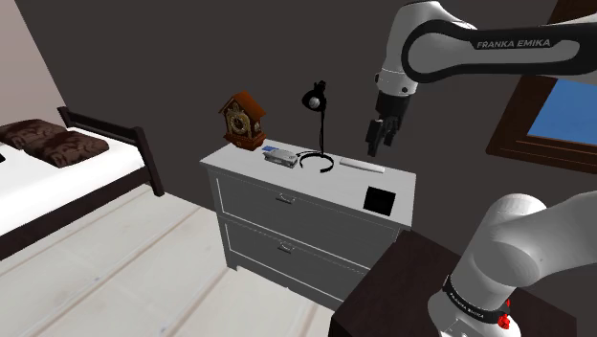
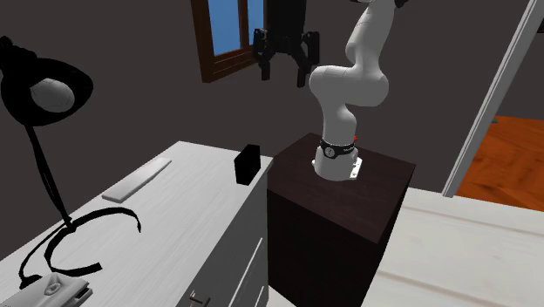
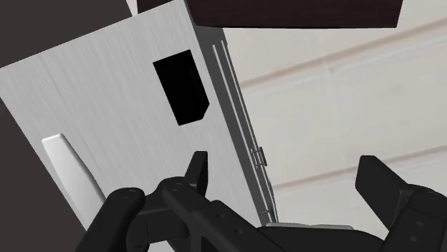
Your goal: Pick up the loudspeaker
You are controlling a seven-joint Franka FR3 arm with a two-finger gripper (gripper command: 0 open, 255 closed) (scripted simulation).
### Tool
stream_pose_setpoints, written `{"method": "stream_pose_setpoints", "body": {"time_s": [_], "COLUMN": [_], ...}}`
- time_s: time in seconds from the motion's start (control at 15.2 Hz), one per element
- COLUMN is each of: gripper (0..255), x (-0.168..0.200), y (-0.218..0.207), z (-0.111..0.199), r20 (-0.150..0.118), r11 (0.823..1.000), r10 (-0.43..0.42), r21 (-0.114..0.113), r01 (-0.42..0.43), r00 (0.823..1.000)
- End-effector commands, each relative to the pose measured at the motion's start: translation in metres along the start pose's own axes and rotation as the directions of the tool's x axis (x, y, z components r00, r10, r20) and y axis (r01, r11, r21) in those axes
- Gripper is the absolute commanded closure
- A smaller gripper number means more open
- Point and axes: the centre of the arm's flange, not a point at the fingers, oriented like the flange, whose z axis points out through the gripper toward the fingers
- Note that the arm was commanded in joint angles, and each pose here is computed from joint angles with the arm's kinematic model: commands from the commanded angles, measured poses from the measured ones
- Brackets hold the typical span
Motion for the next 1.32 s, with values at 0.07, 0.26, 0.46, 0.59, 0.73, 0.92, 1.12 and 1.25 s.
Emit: {"method": "stream_pose_setpoints", "body": {"time_s": [0.07, 0.26, 0.46, 0.59, 0.73, 0.92, 1.12, 1.25], "gripper": [0, 0, 0, 0, 0, 0, 0, 0], "x": [-0.001, -0.004, -0.006, -0.007, -0.007, -0.008, -0.007, -0.007], "y": [0.007, 0.027, 0.047, 0.060, 0.073, 0.093, 0.113, 0.120], "z": [0.011, 0.046, 0.080, 0.103, 0.127, 0.161, 0.196, 0.210], "r20": [0.003, 0.012, 0.020, 0.025, 0.031, 0.038, 0.045, 0.047], "r11": [1.000, 0.998, 0.993, 0.988, 0.982, 0.971, 0.958, 0.952], "r10": [-0.017, -0.068, -0.119, -0.153, -0.186, -0.237, -0.286, -0.305], "r21": [0.002, 0.009, 0.016, 0.021, 0.026, 0.034, 0.043, 0.046], "r01": [0.017, 0.068, 0.119, 0.152, 0.186, 0.235, 0.284, 0.303], "r00": [1.000, 0.998, 0.993, 0.988, 0.982, 0.971, 0.957, 0.951]}}
